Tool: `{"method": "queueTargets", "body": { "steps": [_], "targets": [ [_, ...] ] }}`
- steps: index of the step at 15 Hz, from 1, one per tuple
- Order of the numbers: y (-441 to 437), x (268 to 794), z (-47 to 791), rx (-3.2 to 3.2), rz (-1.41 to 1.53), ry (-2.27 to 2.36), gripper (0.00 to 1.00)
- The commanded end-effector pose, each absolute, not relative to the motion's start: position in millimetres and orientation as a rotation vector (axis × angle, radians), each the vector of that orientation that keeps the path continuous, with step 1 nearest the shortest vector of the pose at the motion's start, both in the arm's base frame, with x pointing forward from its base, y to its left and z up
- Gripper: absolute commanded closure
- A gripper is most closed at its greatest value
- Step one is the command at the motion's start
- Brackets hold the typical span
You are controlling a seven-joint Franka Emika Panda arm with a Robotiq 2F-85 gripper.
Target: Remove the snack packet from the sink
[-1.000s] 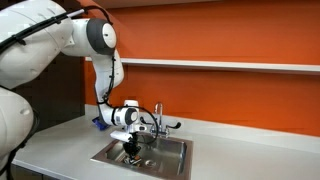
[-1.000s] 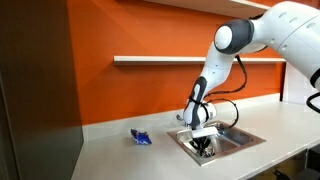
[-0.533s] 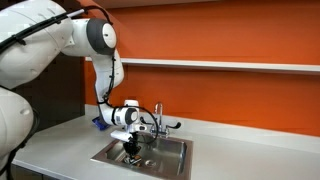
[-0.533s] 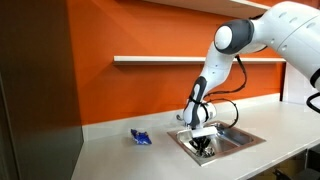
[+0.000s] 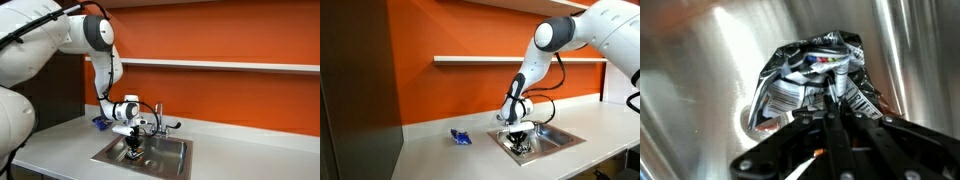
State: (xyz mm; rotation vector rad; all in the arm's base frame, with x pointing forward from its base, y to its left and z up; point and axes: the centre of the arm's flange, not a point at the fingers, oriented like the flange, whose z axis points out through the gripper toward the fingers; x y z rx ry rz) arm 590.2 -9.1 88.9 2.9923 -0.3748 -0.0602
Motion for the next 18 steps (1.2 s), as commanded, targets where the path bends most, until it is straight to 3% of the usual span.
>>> {"method": "queueTargets", "body": {
  "steps": [1,18],
  "targets": [
    [-4,591,120,2.967,-0.047,-0.398,0.98],
    [51,557,206,2.912,0.050,-0.372,0.98]
  ]
}}
